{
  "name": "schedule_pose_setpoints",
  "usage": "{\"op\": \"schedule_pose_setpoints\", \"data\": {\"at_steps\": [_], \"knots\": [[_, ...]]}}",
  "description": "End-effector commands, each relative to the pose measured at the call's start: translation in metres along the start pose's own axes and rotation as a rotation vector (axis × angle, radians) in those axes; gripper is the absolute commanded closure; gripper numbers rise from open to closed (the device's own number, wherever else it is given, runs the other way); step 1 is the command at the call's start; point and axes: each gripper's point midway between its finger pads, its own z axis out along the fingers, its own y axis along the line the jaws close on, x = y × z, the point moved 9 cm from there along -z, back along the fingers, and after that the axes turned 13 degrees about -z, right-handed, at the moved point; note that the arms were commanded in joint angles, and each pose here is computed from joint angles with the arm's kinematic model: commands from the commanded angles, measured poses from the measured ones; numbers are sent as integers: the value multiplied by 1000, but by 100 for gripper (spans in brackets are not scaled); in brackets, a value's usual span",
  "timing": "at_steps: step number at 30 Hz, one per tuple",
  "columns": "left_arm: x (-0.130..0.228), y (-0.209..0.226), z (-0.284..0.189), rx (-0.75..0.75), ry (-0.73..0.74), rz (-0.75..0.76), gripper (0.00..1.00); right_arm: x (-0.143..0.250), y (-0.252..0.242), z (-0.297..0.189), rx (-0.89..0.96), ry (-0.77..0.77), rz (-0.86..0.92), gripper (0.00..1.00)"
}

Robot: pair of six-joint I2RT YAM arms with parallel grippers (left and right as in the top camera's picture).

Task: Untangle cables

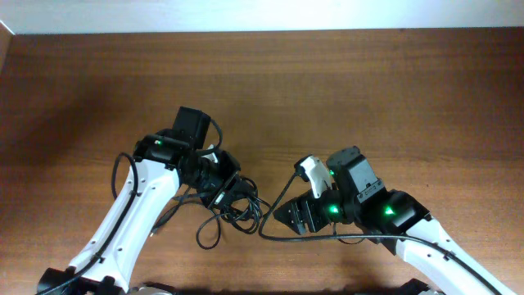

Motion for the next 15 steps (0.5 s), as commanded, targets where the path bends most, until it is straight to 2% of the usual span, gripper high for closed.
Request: {"op": "schedule_pose_setpoints", "data": {"at_steps": [1,3,6,8,15], "knots": [[14,-5,-7,52,131,-269,100,-7,16,-1,-210,-46,-108,27],[23,-13,-10,100,263,-240,100,-13,22,-3,-265,-82,-144,38],[31,-16,-13,120,368,-230,100,-20,26,-4,-310,-123,-187,39],[33,-20,-18,156,435,-213,100,-20,26,-4,-309,-123,-187,44],[5,-18,-39,259,388,-260,100,-27,24,-5,-267,-166,-214,44]]}}
